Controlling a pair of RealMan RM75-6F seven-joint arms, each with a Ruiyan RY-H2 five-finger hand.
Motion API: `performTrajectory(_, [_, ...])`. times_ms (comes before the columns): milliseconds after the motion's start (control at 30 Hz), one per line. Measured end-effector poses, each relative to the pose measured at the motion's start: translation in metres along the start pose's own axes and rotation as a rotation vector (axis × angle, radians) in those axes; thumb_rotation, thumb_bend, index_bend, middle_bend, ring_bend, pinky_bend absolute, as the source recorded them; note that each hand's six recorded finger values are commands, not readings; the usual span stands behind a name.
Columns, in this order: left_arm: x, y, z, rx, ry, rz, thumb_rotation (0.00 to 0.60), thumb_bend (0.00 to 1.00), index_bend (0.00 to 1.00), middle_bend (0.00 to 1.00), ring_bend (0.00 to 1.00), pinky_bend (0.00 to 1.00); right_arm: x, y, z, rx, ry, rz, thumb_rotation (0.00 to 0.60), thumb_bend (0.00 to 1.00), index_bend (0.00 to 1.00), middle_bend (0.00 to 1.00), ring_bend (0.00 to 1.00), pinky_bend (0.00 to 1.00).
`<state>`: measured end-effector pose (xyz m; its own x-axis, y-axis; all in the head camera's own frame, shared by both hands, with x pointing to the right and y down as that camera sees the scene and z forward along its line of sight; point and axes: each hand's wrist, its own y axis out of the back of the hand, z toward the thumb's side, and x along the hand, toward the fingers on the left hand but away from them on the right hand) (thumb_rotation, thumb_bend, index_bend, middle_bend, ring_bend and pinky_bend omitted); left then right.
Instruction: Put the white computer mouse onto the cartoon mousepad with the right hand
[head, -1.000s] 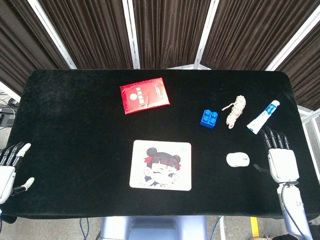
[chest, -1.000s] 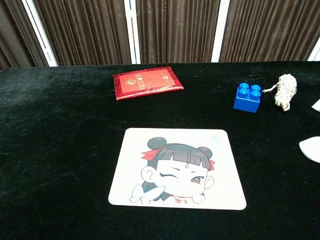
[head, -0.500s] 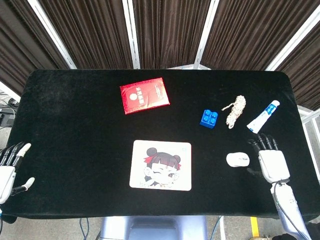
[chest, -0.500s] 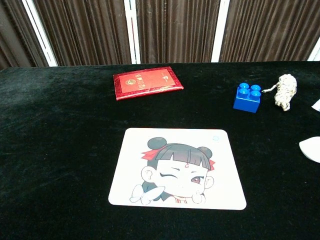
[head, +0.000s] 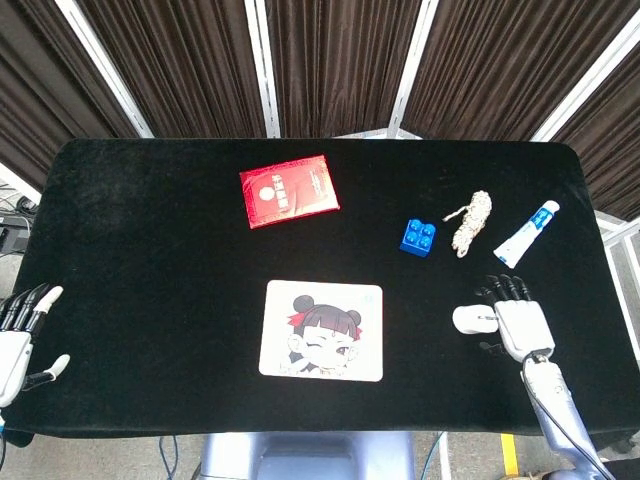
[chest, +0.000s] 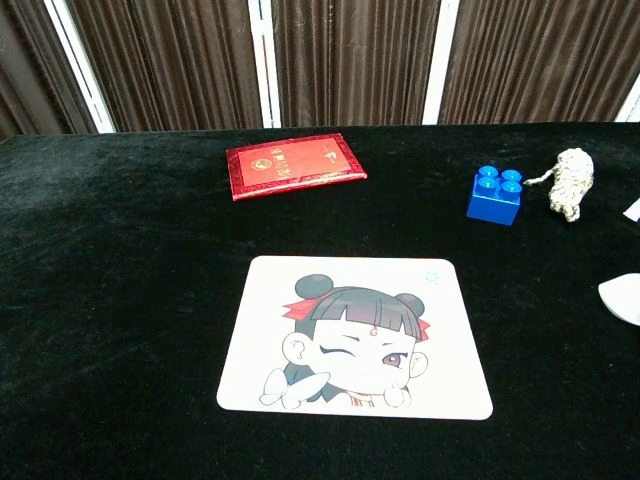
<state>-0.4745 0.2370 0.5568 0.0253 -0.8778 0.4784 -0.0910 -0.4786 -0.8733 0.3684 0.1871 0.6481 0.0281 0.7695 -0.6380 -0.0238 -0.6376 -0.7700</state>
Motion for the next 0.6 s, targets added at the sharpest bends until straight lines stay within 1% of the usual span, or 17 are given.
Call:
performTrajectory(200, [0.001,-0.001,0.0,0.001,0.001,-0.003,0.6,0.27,0.06,0.0,0.0,0.0,-0.01,-0.01,0.005,0.011,-0.016,0.053,0.6,0.04,0.22,0.08,0.0,0.0])
performTrajectory(467, [0.002,-0.001,0.0,0.0,0.003,-0.005,0.6,0.27,0.07,0.0,0.0,0.0,-0.024,-0.019,0.006,0.014,-0.038,0.096,0.6,0.05,0.24,0.08,0.0,0.0])
performTrajectory(600, [0.002,-0.001,0.0,0.001,0.003,-0.005,0.6,0.27,0.07,0.0,0.0,0.0,-0.03,-0.024,0.009,0.034,-0.04,0.103,0.6,0.05,0.26,0.08,0.0,0.0])
